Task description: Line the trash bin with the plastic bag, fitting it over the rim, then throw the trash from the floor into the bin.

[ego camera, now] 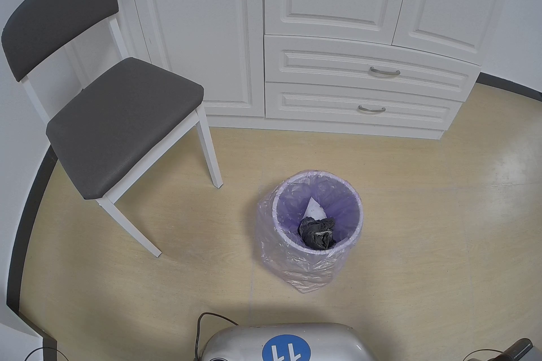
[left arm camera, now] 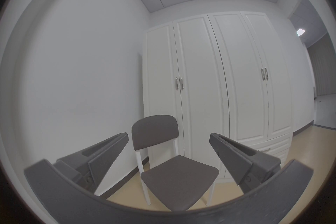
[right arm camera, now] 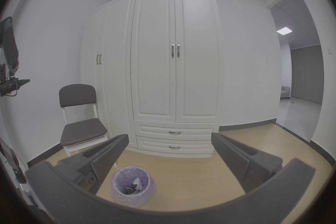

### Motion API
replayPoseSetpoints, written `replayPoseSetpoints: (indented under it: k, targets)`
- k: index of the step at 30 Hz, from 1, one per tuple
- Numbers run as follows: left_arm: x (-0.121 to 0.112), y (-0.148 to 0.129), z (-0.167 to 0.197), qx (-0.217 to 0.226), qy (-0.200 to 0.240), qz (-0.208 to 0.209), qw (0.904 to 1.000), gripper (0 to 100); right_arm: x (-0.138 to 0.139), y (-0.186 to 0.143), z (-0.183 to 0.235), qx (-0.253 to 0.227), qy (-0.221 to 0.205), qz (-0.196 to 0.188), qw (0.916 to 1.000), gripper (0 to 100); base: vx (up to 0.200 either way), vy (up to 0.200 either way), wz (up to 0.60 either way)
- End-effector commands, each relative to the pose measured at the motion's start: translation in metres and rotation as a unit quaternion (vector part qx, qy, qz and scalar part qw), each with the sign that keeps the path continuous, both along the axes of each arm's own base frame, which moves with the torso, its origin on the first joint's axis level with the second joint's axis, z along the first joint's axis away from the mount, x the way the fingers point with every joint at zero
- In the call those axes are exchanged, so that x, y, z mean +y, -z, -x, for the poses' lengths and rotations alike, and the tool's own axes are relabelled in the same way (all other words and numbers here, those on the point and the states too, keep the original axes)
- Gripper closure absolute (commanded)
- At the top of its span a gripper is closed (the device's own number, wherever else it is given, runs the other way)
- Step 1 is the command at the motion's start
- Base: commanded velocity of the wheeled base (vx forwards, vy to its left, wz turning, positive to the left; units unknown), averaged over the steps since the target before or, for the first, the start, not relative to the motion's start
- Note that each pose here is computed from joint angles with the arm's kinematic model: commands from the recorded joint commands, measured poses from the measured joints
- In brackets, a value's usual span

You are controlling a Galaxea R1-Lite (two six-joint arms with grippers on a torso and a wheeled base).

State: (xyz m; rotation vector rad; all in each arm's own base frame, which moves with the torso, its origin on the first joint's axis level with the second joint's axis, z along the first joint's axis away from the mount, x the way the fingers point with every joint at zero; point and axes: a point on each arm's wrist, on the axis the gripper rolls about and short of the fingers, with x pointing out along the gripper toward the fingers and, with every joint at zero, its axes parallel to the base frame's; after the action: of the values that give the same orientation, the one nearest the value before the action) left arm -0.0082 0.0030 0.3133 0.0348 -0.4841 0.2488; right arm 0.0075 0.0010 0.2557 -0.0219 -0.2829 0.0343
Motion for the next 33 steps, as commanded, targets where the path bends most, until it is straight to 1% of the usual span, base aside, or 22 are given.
replayPoseSetpoints:
  k: [1, 3, 7, 15, 19, 22, 26, 29, 33]
  targets:
    - [-0.002, 0.004, 0.03, -0.036, -0.011, 0.006, 0.9993, 0, 0.001, 0.011, 0.029, -0.032, 0.004, -0.011, 0.9994, 0, 0.0, 0.0, 0.0]
    - [-0.001, 0.018, 0.037, -0.024, -0.021, 0.013, 0.9994, 0, 0.002, 0.017, 0.04, -0.037, 0.005, -0.026, 0.999, 0, 0.0, 0.0, 0.0]
    - [-0.002, 0.031, 0.045, -0.023, -0.02, 0.012, 0.9995, 0, 0.002, 0.024, 0.052, -0.052, 0.008, -0.035, 0.998, 0, 0.0, 0.0, 0.0]
    - [-0.002, 0.035, 0.061, -0.049, -0.02, 0.012, 0.9985, 0, 0.006, 0.04, 0.07, -0.089, 0.031, -0.032, 0.995, 0, 0.0, 0.0, 0.0]
    - [-0.003, 0.042, 0.072, -0.046, -0.019, 0.012, 0.9987, 0, 0.007, 0.044, 0.079, -0.108, 0.028, -0.03, 0.9934, 0, 0.0, 0.0, 0.0]
    - [-0.004, 0.049, 0.079, -0.041, -0.019, 0.013, 0.9989, 0, 0.007, 0.045, 0.078, -0.107, 0.032, -0.033, 0.9932, 0, 0.0, 0.0, 0.0]
    - [-0.005, 0.061, 0.093, -0.045, -0.018, 0.014, 0.9987, 0, 0.005, 0.045, 0.079, -0.109, 0.009, -0.044, 0.993, 0, 0.0, 0.0, 0.0]
    - [-0.005, 0.066, 0.101, -0.048, -0.018, 0.013, 0.9986, 0, 0.001, 0.047, 0.083, -0.115, -0.026, -0.043, 0.9921, 0, 0.0, 0.0, 0.0]
    - [-0.005, 0.069, 0.104, -0.046, -0.019, 0.017, 0.9986, 0, 0.0, 0.053, 0.087, -0.122, -0.033, -0.045, 0.9909, 0, 0.0, 0.0, 0.0]
